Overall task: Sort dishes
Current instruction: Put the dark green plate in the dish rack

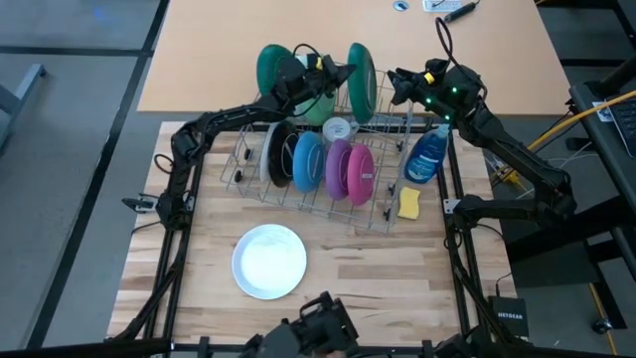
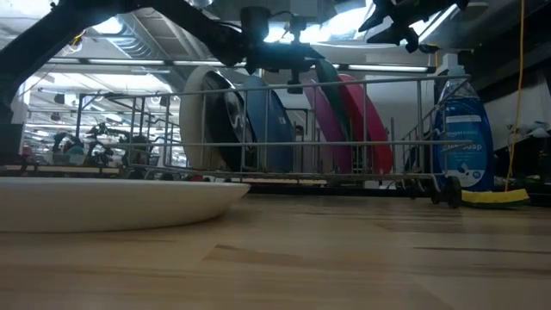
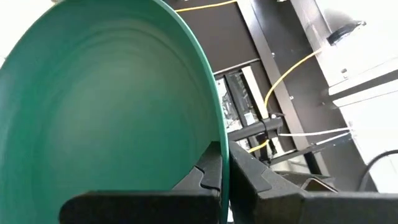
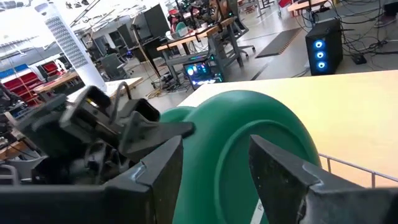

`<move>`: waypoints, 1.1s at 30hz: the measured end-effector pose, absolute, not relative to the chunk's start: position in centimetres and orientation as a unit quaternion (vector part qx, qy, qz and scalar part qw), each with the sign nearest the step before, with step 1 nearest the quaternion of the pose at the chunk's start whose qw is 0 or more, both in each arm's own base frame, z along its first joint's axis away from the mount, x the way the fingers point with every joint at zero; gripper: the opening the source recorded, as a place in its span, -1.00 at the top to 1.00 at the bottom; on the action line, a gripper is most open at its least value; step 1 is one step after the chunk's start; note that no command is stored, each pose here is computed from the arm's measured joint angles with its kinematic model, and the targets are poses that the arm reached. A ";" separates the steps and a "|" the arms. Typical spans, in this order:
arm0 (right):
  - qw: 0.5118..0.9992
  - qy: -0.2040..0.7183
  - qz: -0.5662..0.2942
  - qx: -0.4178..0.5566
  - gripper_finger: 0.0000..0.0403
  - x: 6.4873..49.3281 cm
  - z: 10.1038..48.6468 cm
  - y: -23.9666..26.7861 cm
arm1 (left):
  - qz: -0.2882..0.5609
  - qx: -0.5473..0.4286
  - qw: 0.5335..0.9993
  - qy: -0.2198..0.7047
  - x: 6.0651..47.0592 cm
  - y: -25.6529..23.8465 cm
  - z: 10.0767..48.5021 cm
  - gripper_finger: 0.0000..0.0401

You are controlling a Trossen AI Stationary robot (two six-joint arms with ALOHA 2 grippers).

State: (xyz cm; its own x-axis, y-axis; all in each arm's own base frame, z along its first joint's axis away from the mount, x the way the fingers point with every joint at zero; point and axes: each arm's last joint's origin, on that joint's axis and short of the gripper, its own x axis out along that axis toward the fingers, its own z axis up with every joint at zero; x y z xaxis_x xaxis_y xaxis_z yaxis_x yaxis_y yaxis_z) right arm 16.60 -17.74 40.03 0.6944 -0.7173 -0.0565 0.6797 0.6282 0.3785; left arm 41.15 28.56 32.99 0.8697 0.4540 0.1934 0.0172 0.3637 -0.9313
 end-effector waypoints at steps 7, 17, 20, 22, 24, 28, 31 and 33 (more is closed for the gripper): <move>0.901 -0.047 -0.388 0.189 0.08 16.6 40.0 -17.7 | 0.161 -0.547 0.796 -0.202 41.2 29.3 31.7 1.00; 0.901 -0.047 -0.388 0.189 0.08 16.6 40.0 -17.7 | 0.207 -0.566 0.782 -0.159 41.1 29.7 30.4 1.00; 0.901 -0.046 -0.387 0.189 0.08 16.6 40.0 -17.7 | 0.224 -0.561 0.780 -0.161 41.1 29.7 30.3 0.98; 0.901 -0.045 -0.387 0.190 0.08 16.6 39.9 -17.7 | 0.235 -0.549 0.785 -0.164 41.1 29.7 30.3 0.96; 0.900 -0.037 -0.389 0.193 0.08 16.6 39.8 -17.7 | 0.243 -0.539 0.789 -0.167 41.1 29.7 30.3 0.93; 0.898 -0.019 -0.392 0.201 0.08 16.6 39.4 -17.7 | 0.259 -0.538 0.782 -0.179 41.2 29.6 30.2 0.85; 0.896 -0.010 -0.394 0.205 0.08 16.6 39.2 -17.6 | 0.265 -0.535 0.781 -0.184 41.2 29.5 30.3 0.78; 0.895 -0.004 -0.394 0.208 0.08 16.6 39.1 -17.6 | 0.266 -0.535 0.780 -0.186 41.2 29.5 30.3 0.72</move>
State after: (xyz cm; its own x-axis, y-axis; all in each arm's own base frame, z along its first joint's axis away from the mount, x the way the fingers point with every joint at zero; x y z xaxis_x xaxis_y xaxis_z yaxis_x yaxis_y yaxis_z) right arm 16.57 -17.62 39.05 0.6888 -0.7078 -0.1568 0.7045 0.6026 0.3748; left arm 41.24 29.54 30.28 0.7901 0.6129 0.0051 -0.2156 0.2857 -0.9338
